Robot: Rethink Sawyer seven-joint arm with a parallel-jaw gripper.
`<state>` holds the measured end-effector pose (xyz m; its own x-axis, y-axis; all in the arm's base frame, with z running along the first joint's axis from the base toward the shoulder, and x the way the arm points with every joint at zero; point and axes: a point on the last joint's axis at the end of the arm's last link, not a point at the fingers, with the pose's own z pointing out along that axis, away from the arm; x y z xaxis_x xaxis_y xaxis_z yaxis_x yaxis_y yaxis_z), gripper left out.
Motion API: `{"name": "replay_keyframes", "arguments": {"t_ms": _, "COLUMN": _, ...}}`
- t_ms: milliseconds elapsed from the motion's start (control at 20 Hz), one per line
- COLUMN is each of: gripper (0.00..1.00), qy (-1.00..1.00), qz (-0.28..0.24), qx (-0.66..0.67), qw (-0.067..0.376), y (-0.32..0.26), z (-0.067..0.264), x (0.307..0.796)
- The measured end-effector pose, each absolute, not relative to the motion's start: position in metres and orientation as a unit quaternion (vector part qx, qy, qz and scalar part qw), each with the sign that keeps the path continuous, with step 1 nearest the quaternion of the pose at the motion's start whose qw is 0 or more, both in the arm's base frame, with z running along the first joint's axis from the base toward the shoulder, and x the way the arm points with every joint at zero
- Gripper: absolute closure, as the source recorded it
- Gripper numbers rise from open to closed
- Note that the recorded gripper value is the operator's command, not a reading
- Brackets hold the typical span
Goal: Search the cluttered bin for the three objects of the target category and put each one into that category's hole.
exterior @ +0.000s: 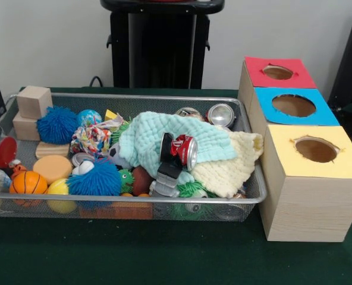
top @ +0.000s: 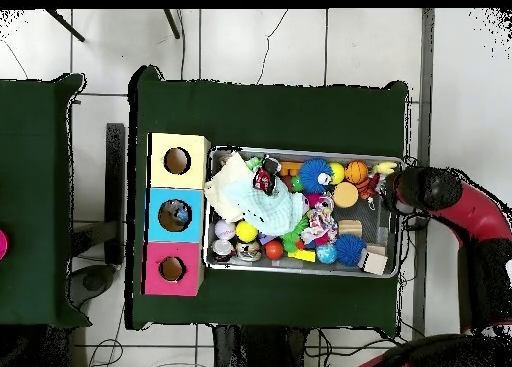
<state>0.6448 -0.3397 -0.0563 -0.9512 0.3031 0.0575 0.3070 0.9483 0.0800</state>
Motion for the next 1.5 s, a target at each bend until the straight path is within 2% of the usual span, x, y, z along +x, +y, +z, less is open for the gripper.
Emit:
{"name": "replay_keyframes", "arguments": {"t_ms": 600, "gripper": 0.0, "qy": -0.99, "qz": -0.02, "qx": -0.137, "qw": 0.02, "y": -0.3328, "z": -0.0584, "x": 0.6451}}
{"name": "replay_keyframes", "arguments": {"t_ms": 650, "gripper": 1.0, "qy": -0.991, "qz": -0.014, "qx": -0.134, "qw": 0.019, "y": -0.3321, "z": -0.0588, "x": 0.6451}}
{"name": "replay_keyframes", "arguments": {"t_ms": 1500, "gripper": 1.0, "qy": -0.994, "qz": 0.02, "qx": -0.109, "qw": 0.014, "y": -0.3291, "z": -0.0616, "x": 0.6434}}
